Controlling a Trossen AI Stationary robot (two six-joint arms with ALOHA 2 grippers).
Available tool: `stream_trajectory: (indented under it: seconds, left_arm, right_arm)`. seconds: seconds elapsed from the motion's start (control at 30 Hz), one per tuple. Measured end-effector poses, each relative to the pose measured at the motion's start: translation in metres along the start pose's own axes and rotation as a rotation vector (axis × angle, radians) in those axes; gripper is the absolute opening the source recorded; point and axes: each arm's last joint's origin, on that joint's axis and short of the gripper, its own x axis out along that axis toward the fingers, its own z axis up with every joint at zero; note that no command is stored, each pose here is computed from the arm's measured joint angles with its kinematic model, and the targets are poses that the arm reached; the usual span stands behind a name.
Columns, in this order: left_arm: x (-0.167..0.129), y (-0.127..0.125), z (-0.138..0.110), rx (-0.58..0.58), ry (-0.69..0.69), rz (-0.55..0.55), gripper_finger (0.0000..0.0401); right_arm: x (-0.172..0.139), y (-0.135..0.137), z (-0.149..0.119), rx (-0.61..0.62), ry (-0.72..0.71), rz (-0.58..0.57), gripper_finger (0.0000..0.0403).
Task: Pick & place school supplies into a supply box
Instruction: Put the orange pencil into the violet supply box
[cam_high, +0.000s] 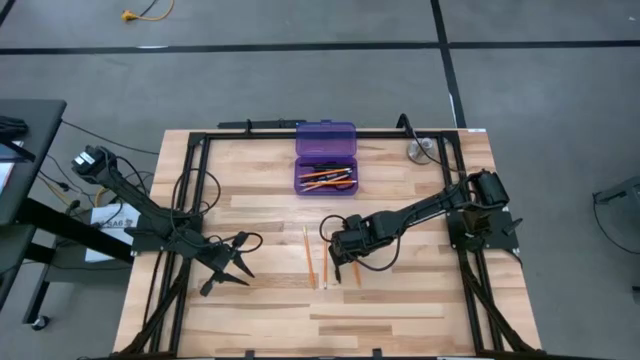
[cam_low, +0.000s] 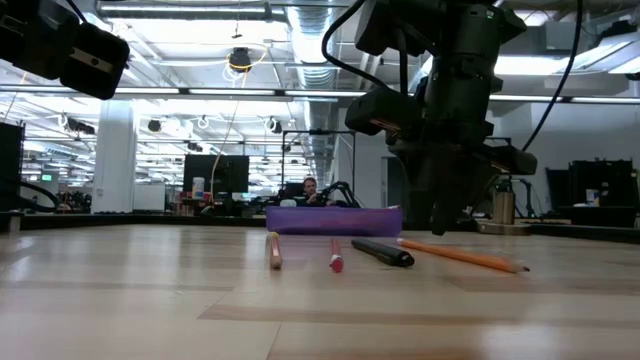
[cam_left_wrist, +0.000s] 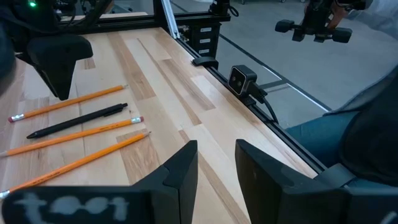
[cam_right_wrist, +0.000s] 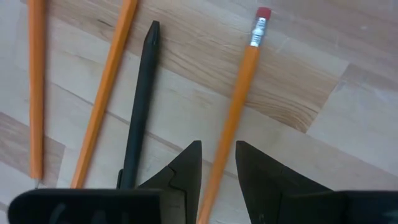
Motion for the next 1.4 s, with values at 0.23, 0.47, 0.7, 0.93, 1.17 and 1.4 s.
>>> stream_trajectory:
  seconds: [0.23, 0.47, 0.7, 0.93, 1.17, 1.4]
  left_arm:
    - [0.000, 0.000, 0.000, 0.000, 0.000, 0.000, 0.0096]
    - [0.000, 0.000, 0.000, 0.000, 0.001, 0.000, 0.0096]
    - [0.000, 0.000, 0.000, 0.000, 0.002, 0.000, 0.0096]
    - [0.000, 0.000, -0.001, 0.000, 0.004, 0.000, 0.0096]
    - [0.000, 0.000, -0.001, 0.000, 0.005, 0.000, 0.0096]
    - [0.000, 0.000, -0.001, 0.000, 0.005, 0.000, 0.0096]
  right_arm:
    - [0.000, 0.000, 0.000, -0.001, 0.000, 0.000, 0.0093]
    - [0.001, 0.000, 0.000, -0.001, 0.000, -0.002, 0.0093]
    - [0.020, 0.001, -0.001, -0.012, 0.029, -0.034, 0.0093]
    - [0.032, -0.001, -0.003, -0.008, 0.068, -0.075, 0.0093]
    - [0.027, -0.003, -0.002, 0.001, 0.042, -0.074, 0.0084]
    - [0.026, -0.004, -0.002, -0.001, 0.031, -0.084, 0.0010]
